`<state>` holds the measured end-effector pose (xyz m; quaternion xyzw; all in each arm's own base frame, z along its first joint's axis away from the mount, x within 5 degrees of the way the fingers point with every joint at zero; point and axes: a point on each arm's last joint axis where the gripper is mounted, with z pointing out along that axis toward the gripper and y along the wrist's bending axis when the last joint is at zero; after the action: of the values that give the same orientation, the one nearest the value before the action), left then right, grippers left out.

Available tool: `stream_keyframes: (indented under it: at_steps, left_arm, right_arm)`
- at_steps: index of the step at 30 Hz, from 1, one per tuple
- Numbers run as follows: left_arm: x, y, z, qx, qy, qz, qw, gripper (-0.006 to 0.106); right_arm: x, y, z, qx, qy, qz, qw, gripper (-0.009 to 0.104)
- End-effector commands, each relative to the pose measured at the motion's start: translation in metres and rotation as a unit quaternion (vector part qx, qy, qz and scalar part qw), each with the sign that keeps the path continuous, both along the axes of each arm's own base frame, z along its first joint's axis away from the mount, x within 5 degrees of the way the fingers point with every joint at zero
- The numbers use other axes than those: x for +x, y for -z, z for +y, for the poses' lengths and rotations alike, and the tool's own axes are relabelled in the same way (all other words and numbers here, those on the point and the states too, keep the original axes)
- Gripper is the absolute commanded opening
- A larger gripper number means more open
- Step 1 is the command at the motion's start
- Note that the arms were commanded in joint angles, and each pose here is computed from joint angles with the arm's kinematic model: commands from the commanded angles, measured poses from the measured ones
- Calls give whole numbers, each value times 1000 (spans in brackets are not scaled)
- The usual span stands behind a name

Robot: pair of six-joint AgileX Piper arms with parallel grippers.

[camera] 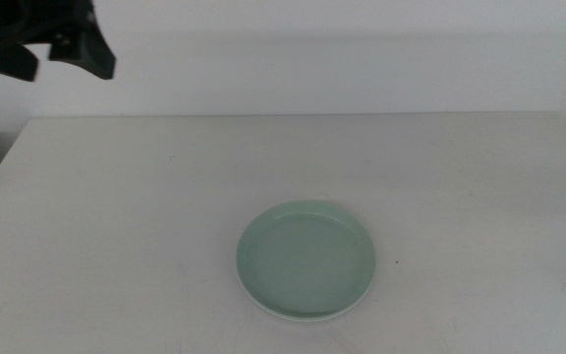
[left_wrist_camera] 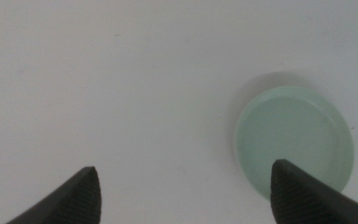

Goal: Stack the three bowls on top of each other.

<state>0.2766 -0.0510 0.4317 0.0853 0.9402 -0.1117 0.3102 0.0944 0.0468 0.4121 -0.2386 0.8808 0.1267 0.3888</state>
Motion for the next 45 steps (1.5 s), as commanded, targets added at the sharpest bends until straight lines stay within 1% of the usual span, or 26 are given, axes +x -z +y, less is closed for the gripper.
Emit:
stream_keyframes:
  at_steps: [1,3,6,9,11,13,15,17,23,27,29,32,34,35,37,39,45]
  left_arm:
    - [-20,-26,4,-2,-2,-52,999,105]
    - [-30,-32,5,-4,-8,-62,998,105]
    - [-52,-43,8,-19,-21,-84,996,105]
    - [-76,-44,11,-29,-29,-94,995,105]
    - [-91,-42,13,-29,-32,-110,993,105]
    - [-106,-40,17,-26,-39,-136,990,105]
    - [-122,-39,20,-23,-45,-164,985,105]
    - [-132,-38,24,-19,-51,-191,980,105]
    - [-157,-47,32,-3,-66,-261,963,105]
    - [-170,-50,36,13,-73,-279,957,105]
    - [-178,-49,38,17,-75,-289,954,105]
    - [-187,-42,40,23,-79,-302,950,105]
    - [-196,-29,42,27,-82,-313,946,105]
    - [-199,-17,43,26,-82,-322,943,105]
    - [-201,-5,43,22,-81,-327,941,105]
    - [-205,7,43,16,-81,-334,939,105]
    - [-222,49,43,3,-74,-380,922,105]
  right_arm:
    - [2,-10,0,12,5,-36,999,45]
    - [2,-10,0,12,5,-36,999,45]
    - [2,-10,0,12,5,-36,999,45]
    - [2,-10,0,12,5,-36,999,45]
    - [4,-12,0,16,8,-51,999,45]
    - [7,-16,0,32,22,-67,997,45]
    - [10,-18,0,58,45,-69,995,45]
    - [16,-20,0,69,64,-71,993,45]
    - [47,-29,5,61,77,-67,993,45]
    - [56,-42,4,63,89,-110,988,45]
    - [56,-43,0,64,106,-110,986,45]
    - [53,-40,-9,46,134,-106,984,45]
    - [40,-39,-22,35,164,-125,978,43]
    - [31,-34,-27,31,180,-130,975,42]
    - [22,-23,-29,30,181,-133,974,40]
    - [14,-10,-28,39,175,-134,975,39]
    - [-19,41,-33,39,179,-204,962,38]
